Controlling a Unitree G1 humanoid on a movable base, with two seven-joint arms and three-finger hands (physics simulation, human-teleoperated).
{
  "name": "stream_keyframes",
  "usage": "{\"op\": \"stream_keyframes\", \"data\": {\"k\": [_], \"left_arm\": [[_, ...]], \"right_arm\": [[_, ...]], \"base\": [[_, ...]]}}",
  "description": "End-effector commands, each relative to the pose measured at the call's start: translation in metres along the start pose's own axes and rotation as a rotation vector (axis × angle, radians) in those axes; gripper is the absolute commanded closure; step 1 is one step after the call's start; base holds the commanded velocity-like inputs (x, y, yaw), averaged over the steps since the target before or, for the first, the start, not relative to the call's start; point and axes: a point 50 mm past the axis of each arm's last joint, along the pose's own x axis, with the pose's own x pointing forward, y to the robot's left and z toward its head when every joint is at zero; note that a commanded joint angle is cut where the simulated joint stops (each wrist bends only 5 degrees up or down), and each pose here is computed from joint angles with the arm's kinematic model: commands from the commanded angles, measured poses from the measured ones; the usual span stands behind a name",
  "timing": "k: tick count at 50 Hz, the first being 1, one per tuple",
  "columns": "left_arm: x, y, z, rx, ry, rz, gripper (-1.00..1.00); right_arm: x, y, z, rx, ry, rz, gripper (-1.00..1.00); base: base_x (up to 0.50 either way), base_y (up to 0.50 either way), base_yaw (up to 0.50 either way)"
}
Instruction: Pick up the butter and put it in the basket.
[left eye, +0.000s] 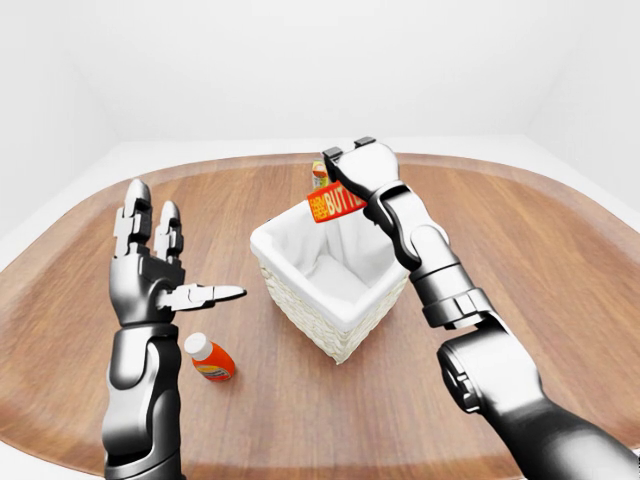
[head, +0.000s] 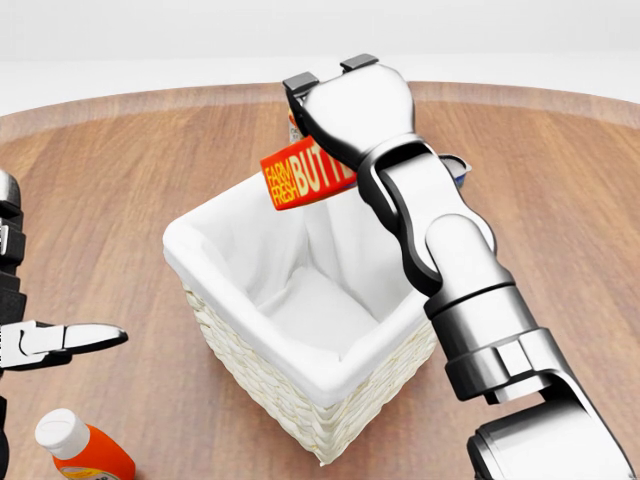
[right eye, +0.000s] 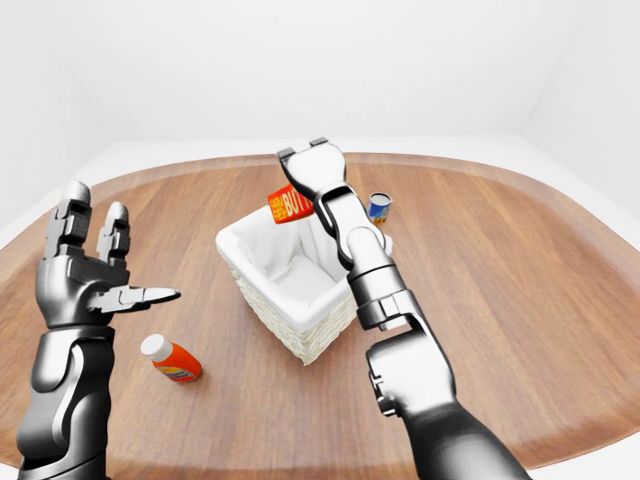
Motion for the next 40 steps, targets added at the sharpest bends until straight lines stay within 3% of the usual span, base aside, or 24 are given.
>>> {"op": "stream_keyframes", "data": {"k": [1, 14, 40], "left_arm": [[-0.003, 0.002, -0.006, -0.003, 0.030, 0.004, -1.00], [-0.006, 0.003, -0.009, -0.004, 0.043, 0.007, -1.00], [-0.011, 0.014, -0.014, -0.012, 0.072, 0.032, -1.00]], "right_arm": [[0.001, 0.004, 0.005, 0.022, -0.007, 0.044, 1.00], [0.004, 0.013, 0.014, 0.014, -0.028, 0.102, 1.00], [0.008, 0.031, 0.030, -0.130, -0.066, 0.170, 1.00]], "base": [[0.00, 0.00, 0.00], [0.00, 0.00, 0.00], [0.00, 0.00, 0.00]]}}
